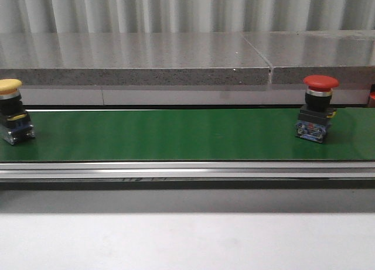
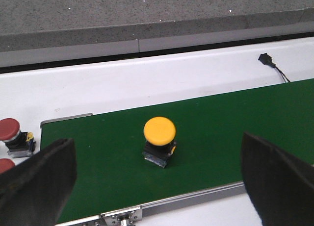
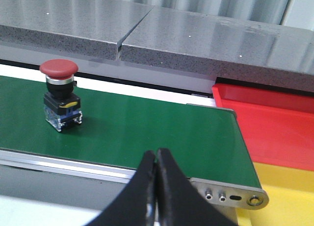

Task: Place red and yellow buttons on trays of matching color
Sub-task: 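Set the yellow button on the green belt and release it, then grasp the red button arriving at the belt's end with the right gripper, then lower the red button into the red tray and open the right gripper, then grasp the yellow button at the belt's end with the right gripper, then lower the yellow button into the yellow tray and release it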

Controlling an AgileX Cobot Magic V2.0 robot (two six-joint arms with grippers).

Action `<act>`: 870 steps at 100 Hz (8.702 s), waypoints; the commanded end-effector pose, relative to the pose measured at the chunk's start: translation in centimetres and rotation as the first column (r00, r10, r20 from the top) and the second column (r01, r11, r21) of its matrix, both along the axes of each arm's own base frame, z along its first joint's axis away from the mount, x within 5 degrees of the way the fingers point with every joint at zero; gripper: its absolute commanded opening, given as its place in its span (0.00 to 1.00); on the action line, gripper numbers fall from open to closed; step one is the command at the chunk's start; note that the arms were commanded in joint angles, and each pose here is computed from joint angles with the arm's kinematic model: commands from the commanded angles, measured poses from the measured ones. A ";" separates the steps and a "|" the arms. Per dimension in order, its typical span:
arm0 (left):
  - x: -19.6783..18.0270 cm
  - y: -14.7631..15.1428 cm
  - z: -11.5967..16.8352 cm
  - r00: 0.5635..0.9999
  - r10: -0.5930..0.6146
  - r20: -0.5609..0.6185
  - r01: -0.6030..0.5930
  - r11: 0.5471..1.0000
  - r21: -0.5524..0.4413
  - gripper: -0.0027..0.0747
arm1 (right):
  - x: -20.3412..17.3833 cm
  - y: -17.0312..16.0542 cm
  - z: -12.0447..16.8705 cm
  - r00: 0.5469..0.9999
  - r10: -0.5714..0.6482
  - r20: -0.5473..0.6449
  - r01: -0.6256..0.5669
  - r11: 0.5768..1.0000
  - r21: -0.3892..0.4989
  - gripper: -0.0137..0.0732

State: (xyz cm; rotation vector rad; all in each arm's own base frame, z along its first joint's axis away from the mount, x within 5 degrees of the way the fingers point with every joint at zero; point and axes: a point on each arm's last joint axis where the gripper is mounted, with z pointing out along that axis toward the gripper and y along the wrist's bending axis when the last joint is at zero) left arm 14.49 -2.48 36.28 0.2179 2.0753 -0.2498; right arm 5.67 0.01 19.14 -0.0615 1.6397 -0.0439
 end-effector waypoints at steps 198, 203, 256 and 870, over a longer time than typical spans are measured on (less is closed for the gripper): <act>-5.4 0.3 -3.1 0.979 0.047 0.200 -0.042 0.999 -0.025 0.01 | 16.3 0.2 10.9 0.668 0.003 -0.744 0.072 0.995 0.069 0.89; -5.4 0.3 -3.1 0.979 0.047 0.200 -0.042 0.999 -0.025 0.01 | 17.3 -0.2 10.7 0.657 -0.007 -0.754 0.089 0.994 0.068 0.89; -5.4 0.3 -3.1 0.979 0.047 0.200 -0.042 0.999 -0.025 0.01 | 23.9 -4.0 8.3 0.566 -0.096 -0.818 0.190 0.982 0.016 0.57; -5.4 0.3 -3.1 0.979 0.047 0.200 -0.042 0.999 -0.025 0.01 | 21.5 -16.2 2.1 0.414 -0.256 -0.873 0.618 0.784 0.063 0.37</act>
